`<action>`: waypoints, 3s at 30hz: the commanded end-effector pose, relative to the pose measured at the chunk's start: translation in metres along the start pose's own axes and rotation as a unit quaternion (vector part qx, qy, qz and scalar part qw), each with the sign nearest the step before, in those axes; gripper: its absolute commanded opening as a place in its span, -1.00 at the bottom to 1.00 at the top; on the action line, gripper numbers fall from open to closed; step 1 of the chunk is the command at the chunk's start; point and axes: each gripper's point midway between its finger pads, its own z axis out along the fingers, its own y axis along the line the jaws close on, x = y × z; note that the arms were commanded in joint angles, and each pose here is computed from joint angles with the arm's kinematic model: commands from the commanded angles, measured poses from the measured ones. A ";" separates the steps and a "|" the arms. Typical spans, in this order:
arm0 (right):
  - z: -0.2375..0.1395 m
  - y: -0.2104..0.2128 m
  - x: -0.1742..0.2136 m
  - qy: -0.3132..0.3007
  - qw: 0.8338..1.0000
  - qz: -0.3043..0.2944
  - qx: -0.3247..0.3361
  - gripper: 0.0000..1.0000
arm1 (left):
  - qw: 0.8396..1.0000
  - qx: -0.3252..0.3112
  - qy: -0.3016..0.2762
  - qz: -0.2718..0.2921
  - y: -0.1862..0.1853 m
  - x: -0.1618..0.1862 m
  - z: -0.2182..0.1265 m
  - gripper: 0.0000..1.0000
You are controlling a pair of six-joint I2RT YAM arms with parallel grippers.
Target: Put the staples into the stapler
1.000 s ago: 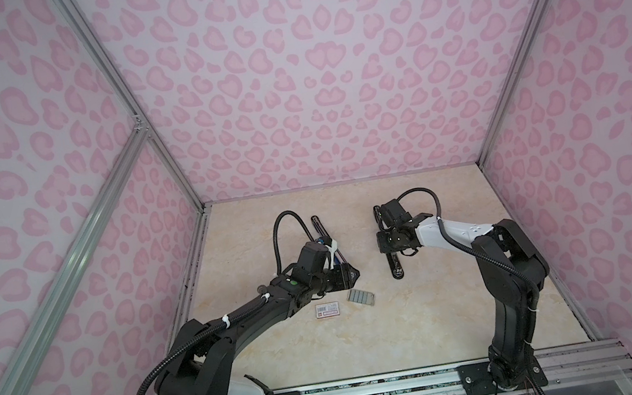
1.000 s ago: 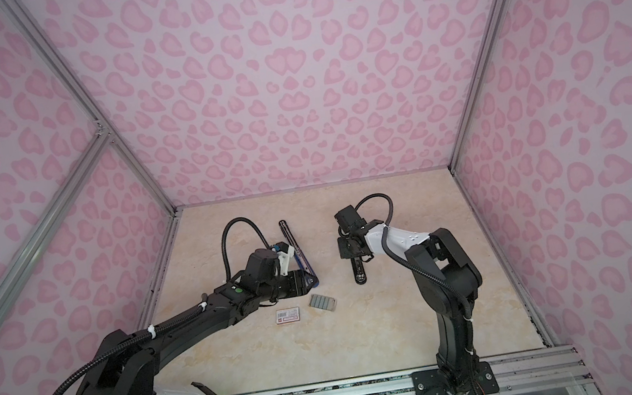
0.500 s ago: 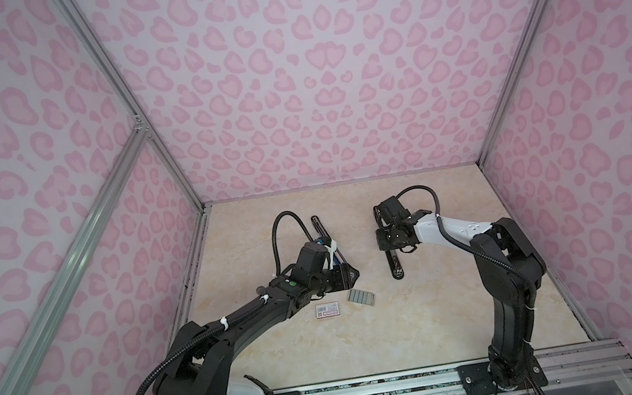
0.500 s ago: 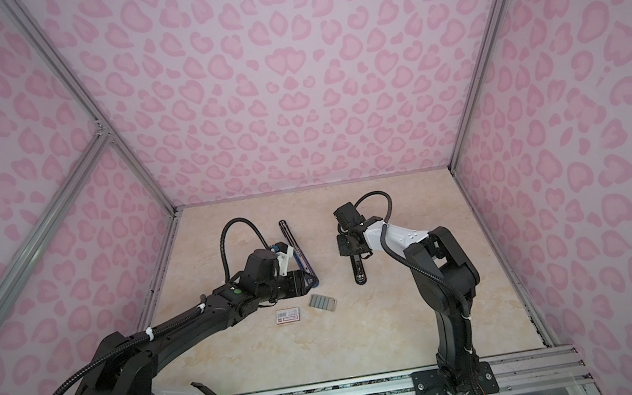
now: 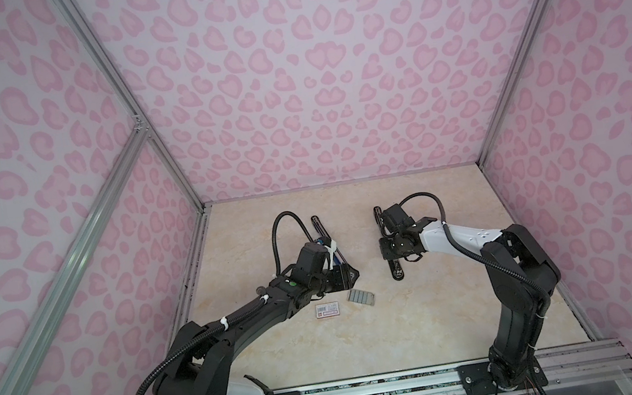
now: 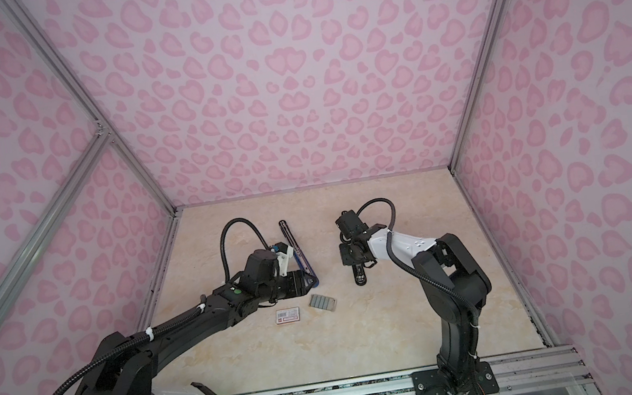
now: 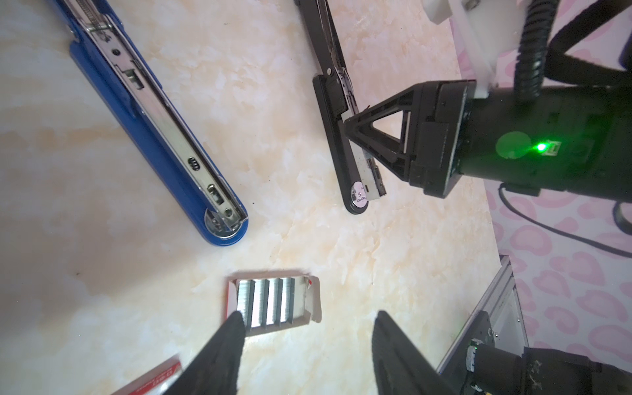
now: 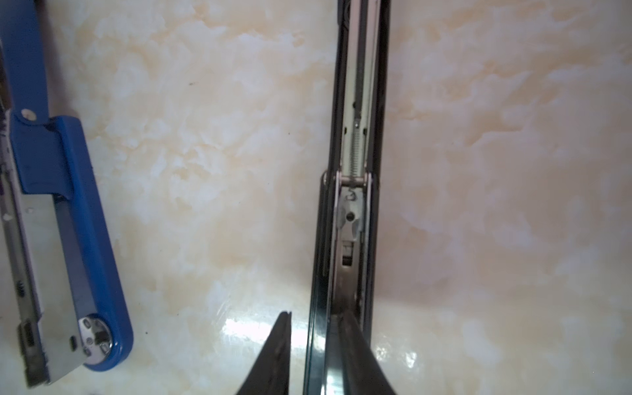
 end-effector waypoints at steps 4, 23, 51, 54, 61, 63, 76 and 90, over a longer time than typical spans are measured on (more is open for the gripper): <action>-0.006 -0.001 0.009 0.006 1.000 0.001 0.004 -0.46 | 1.000 0.011 -0.016 0.006 -0.007 -0.009 0.000 0.25; 0.010 0.003 0.001 0.014 1.000 -0.002 0.004 -0.46 | 1.000 0.007 -0.018 0.007 -0.005 -0.008 -0.003 0.25; -0.034 -0.035 0.036 -0.009 0.999 0.045 0.015 -0.42 | 1.000 0.006 -0.020 0.003 -0.004 -0.010 -0.001 0.25; -0.027 -0.047 0.041 -0.003 0.999 0.046 0.029 -0.48 | 1.000 0.004 -0.022 0.002 -0.004 -0.011 -0.001 0.26; -0.007 -0.035 0.060 0.021 0.999 0.044 0.010 -0.52 | 0.999 -0.004 -0.031 0.004 -0.004 -0.017 -0.003 0.28; -0.005 -0.025 0.063 0.024 0.999 0.037 0.004 -0.52 | 0.999 -0.007 -0.032 0.006 -0.004 -0.018 -0.003 0.28; 0.003 0.053 0.055 0.013 0.997 0.000 -0.080 -0.50 | 0.999 -0.029 -0.031 0.023 -0.008 -0.042 0.007 0.30; -0.055 -0.028 0.050 -0.061 0.990 0.098 -0.078 -0.20 | 0.995 -0.035 0.005 0.097 -0.034 -0.096 0.072 0.38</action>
